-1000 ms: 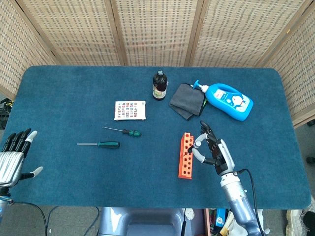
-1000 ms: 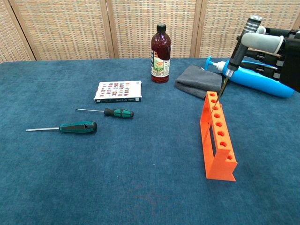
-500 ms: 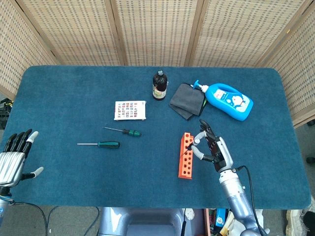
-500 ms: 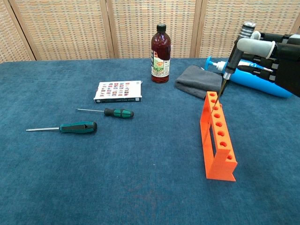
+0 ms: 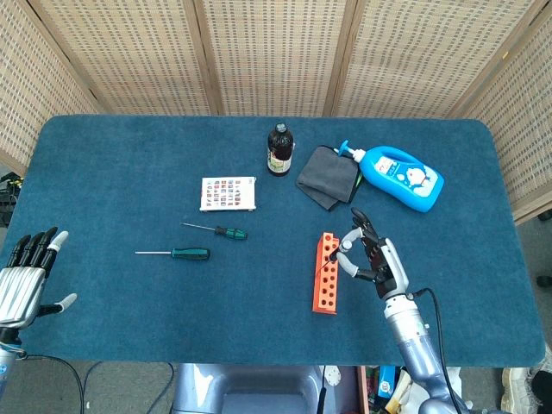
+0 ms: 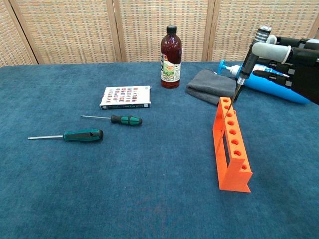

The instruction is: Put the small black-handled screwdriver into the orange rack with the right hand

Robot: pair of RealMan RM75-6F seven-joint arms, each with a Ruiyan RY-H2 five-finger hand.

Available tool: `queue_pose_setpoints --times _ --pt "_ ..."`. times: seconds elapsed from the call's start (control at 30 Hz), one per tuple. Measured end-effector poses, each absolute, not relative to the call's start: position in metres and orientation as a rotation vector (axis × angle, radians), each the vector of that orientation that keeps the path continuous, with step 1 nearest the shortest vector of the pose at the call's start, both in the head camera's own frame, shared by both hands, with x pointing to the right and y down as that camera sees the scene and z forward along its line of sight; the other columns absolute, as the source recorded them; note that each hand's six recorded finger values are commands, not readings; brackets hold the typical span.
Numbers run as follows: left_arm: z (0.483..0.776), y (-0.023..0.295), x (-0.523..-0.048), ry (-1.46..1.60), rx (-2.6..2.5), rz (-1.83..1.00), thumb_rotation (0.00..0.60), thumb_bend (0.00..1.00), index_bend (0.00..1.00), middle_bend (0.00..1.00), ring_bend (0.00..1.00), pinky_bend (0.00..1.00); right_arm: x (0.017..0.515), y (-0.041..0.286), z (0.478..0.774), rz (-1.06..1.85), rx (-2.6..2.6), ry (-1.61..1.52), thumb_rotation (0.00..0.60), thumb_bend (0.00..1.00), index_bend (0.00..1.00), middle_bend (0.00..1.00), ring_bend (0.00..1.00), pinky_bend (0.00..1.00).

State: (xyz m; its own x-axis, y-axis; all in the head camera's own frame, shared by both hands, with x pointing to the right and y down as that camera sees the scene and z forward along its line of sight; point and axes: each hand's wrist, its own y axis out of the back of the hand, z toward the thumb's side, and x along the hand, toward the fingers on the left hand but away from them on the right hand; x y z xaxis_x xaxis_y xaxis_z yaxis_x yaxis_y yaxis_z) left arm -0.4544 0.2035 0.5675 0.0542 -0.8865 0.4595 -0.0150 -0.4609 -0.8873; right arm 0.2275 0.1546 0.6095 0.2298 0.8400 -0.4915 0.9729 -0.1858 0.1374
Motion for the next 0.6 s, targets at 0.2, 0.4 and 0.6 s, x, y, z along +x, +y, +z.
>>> queue_pose_setpoints --times 0.2,0.4,0.6 --pt "0.5682 0.2035 -0.4540 0.924 -1.598 -1.500 0.600 0.00 0.00 0.00 0.00 0.00 0.2296 0.1527 0.6106 -0.433 2.089 1.670 0.600 0.30 0.62 0.04 0.00 0.00" --pt "0.5686 0.2039 -0.4541 0.922 -1.598 -1.502 0.600 0.00 0.00 0.00 0.00 0.00 0.2325 0.1513 0.6119 -0.436 2.085 1.676 0.600 0.30 0.62 0.04 0.00 0.00" --pt "0.5696 0.2042 -0.4535 0.920 -1.601 -1.504 0.600 0.00 0.00 0.00 0.00 0.00 0.2373 0.1501 0.6150 -0.441 2.071 1.681 0.600 0.30 0.62 0.04 0.00 0.00"
